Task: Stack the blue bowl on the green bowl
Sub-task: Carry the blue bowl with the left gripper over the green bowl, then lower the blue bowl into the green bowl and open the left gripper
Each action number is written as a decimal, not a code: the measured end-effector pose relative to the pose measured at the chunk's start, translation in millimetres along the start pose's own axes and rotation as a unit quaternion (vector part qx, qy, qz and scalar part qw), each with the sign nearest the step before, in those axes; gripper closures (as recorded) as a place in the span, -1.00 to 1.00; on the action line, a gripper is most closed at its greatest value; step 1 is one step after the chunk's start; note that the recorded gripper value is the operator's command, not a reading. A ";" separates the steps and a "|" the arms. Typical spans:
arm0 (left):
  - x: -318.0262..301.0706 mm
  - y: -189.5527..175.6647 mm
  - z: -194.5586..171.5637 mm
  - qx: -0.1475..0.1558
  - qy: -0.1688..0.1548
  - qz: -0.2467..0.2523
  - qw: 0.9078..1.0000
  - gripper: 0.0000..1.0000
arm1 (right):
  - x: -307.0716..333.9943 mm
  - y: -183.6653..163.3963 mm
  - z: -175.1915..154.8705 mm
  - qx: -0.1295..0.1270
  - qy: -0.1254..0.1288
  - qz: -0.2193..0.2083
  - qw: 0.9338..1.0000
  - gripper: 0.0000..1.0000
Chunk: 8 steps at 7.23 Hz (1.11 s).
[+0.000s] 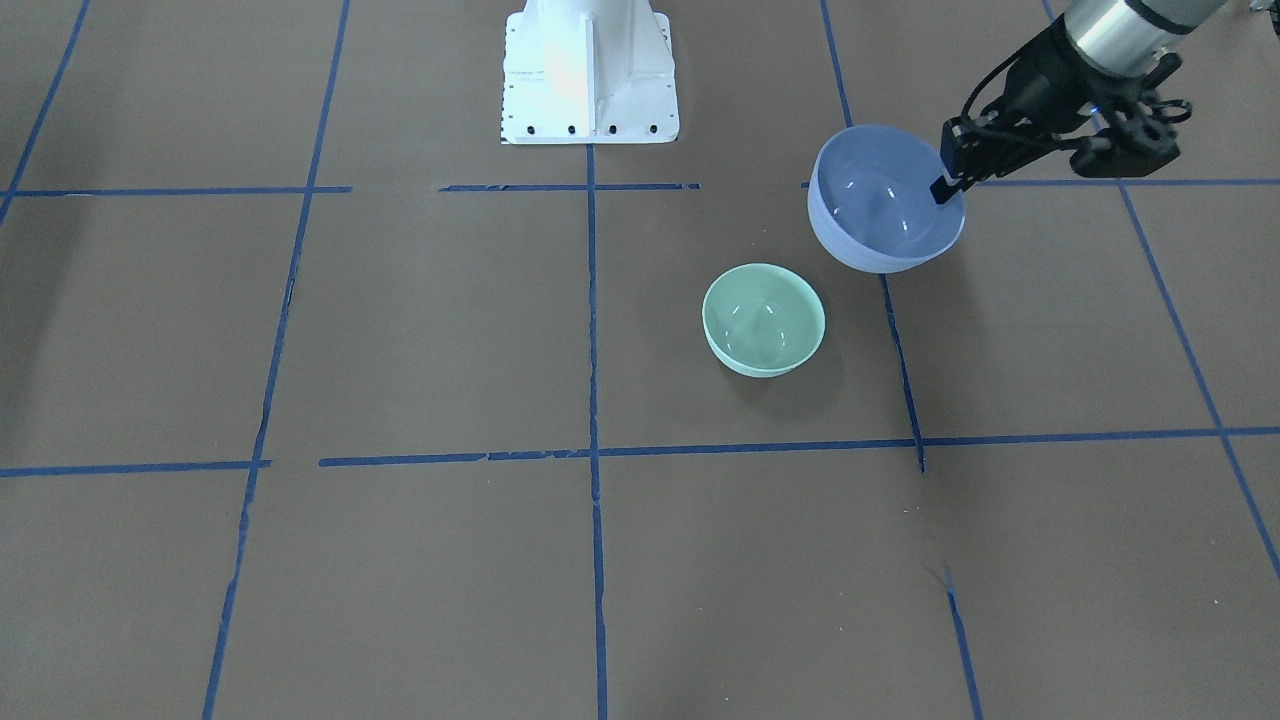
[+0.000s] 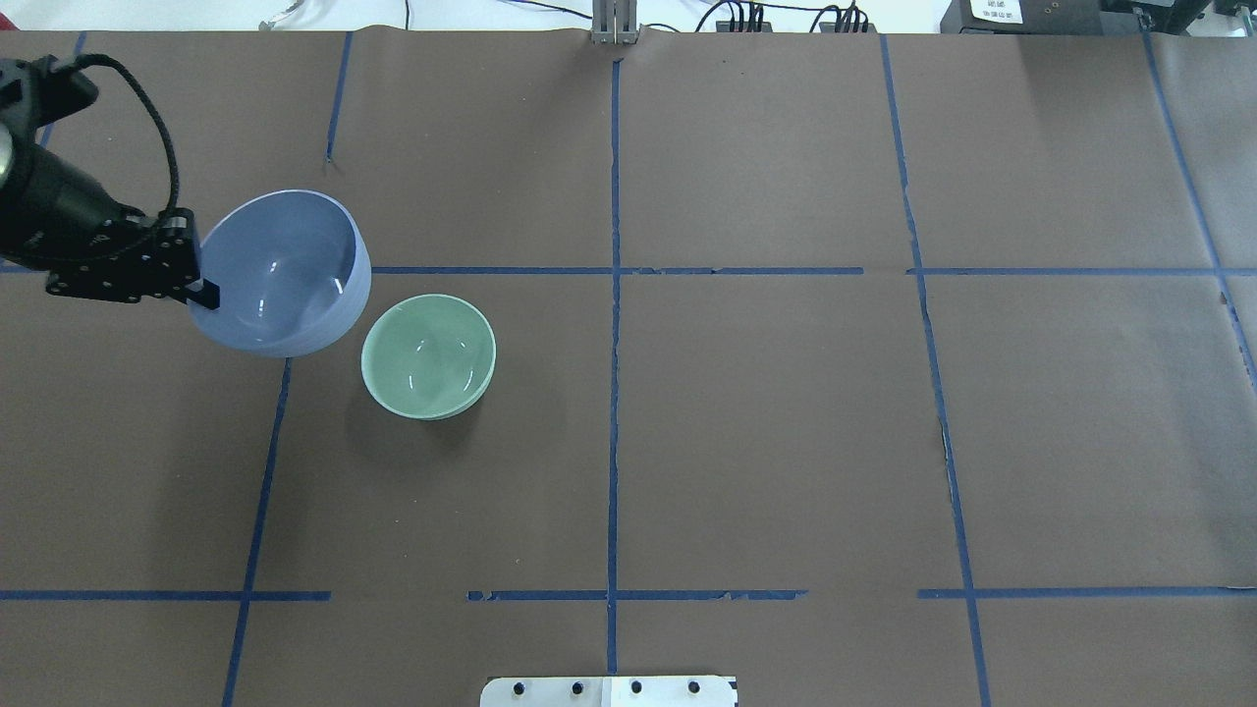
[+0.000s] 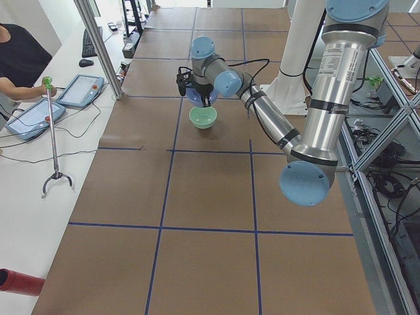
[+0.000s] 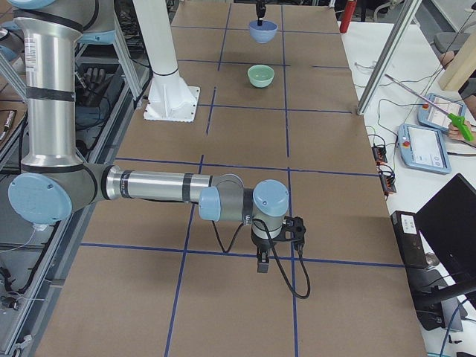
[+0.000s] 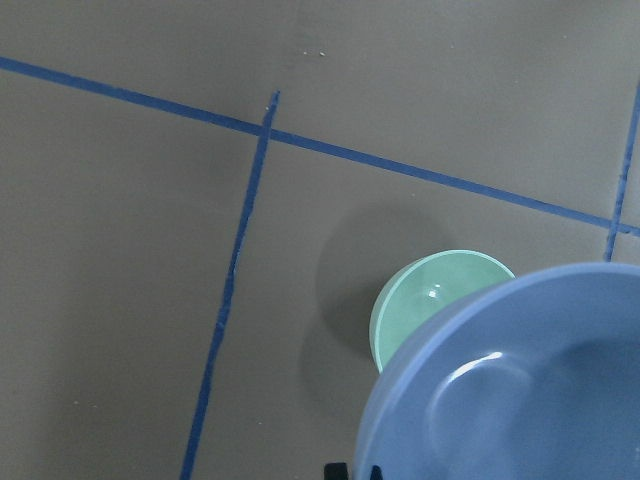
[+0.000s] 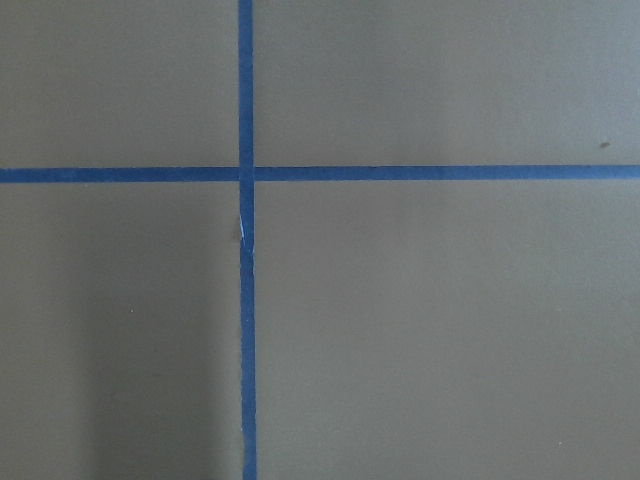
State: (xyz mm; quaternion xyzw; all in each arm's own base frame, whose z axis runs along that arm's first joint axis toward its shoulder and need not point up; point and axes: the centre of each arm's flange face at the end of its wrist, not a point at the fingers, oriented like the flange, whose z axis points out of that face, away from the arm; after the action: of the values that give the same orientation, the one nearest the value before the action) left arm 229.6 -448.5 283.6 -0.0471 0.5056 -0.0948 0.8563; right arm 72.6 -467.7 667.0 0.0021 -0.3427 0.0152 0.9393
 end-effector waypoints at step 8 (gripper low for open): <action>17.8 -13.0 127.6 0.000 0.000 0.003 1.000 1.00 | 0.0 0.1 0.1 0.000 -0.001 0.000 1.000 -1.00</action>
State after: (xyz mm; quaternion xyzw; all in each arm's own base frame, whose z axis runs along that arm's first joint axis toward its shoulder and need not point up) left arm 348.1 -466.8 332.4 -0.0460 0.5057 -0.0921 0.8565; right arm 72.5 -467.6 667.0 0.0018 -0.3432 0.0153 0.9392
